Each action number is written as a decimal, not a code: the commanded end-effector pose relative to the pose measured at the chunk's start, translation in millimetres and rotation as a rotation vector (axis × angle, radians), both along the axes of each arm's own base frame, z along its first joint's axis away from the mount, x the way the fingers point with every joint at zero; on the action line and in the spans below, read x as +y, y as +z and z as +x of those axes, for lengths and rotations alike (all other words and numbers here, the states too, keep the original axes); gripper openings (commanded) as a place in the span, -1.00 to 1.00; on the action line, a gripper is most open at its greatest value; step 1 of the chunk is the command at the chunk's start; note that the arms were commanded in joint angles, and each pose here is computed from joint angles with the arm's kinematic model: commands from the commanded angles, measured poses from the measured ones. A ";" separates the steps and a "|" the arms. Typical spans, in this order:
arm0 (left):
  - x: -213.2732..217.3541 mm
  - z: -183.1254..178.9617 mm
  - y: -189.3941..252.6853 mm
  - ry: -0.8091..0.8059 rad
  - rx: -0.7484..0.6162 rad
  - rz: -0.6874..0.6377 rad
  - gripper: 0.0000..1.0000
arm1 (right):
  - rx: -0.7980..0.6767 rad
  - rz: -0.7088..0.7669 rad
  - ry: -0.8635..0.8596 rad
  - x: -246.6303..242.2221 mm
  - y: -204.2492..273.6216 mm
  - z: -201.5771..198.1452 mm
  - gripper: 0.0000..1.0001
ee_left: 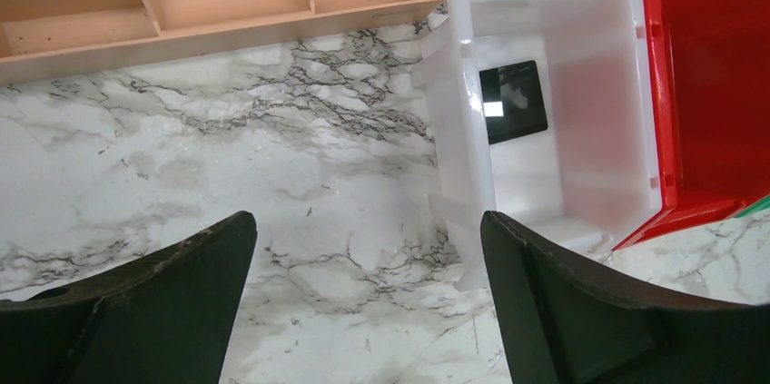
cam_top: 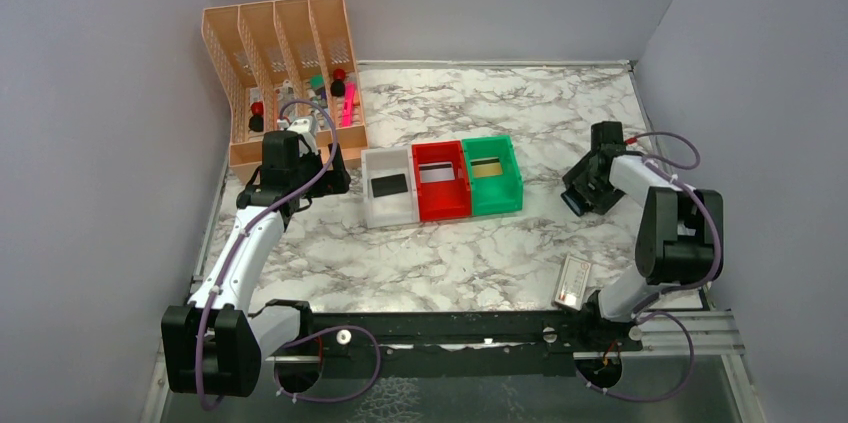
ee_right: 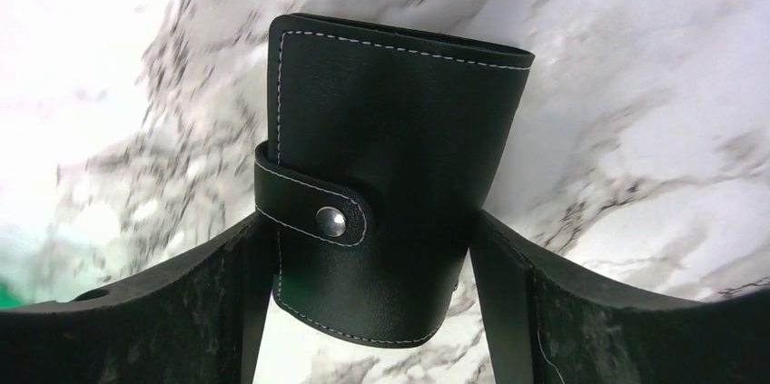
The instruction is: Take the credit cards out of the card holder
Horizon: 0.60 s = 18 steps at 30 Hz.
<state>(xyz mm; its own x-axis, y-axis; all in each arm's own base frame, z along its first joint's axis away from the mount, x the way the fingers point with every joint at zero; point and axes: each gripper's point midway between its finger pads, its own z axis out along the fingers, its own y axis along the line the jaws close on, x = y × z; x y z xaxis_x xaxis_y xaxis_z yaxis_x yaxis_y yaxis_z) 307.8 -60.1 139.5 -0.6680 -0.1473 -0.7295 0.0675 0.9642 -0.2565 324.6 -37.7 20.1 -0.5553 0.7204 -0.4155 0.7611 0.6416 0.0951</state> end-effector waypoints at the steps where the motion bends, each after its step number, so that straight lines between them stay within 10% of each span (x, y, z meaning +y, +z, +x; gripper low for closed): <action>1: -2.1 1.5 1.2 -0.017 -0.014 0.004 0.95 | -0.096 0.125 0.238 39.3 14.4 1.1 0.47; 18: -3.9 0.7 2.7 -0.022 -0.017 -0.006 0.95 | -0.256 0.334 0.732 150.6 81.0 -96.6 0.38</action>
